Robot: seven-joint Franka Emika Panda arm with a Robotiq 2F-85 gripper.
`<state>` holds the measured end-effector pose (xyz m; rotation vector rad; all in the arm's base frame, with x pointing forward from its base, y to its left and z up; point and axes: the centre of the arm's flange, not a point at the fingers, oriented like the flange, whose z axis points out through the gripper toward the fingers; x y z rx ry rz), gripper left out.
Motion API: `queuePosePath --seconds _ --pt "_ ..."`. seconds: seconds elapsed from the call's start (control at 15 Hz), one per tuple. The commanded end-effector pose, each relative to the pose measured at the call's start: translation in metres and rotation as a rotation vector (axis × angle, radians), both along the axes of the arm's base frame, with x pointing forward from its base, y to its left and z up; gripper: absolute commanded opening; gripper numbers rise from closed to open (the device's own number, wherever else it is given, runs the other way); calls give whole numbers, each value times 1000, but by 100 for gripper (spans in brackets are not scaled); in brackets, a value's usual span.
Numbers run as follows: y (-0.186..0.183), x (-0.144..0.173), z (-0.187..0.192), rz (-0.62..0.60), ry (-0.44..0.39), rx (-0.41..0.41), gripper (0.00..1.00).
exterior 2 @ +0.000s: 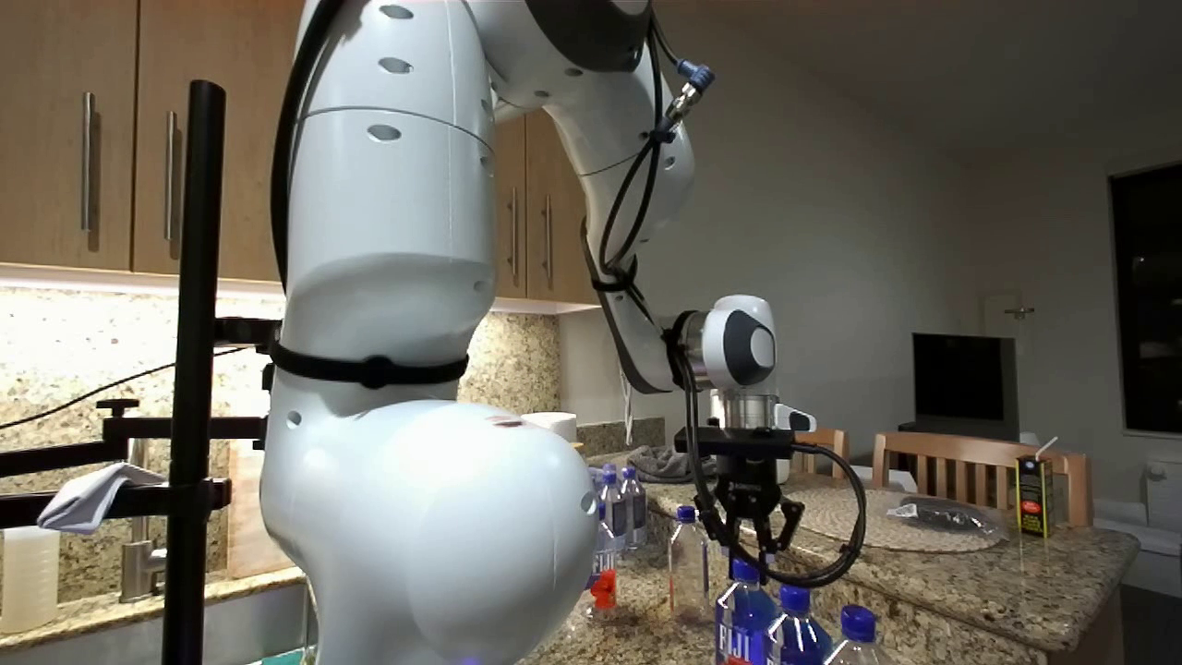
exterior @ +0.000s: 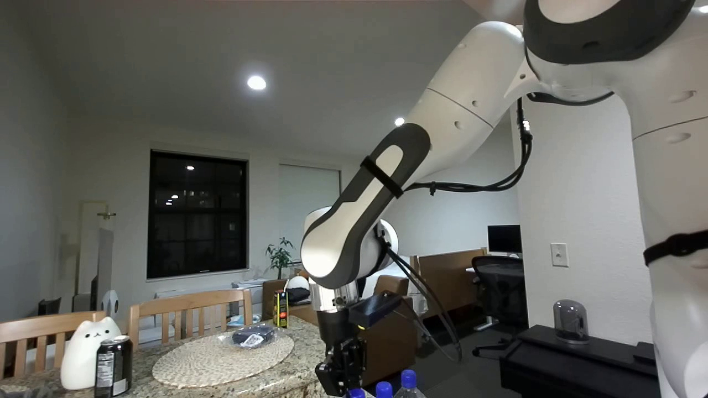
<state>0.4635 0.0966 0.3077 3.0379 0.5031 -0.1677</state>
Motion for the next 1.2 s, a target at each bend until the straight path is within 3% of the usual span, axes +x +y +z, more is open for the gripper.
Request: queuePosePath --seconds 0.0,0.6,0.67,0.8,1.13 --pt "-4 0 5 23 0 1 15" --pt "-1 0 -2 27 23 -6 14" --pt "-1 0 -2 25 23 -7 59" --pt "-2 1 -1 19 17 -8 64" --pt "-2 9 8 17 -6 -12 97"
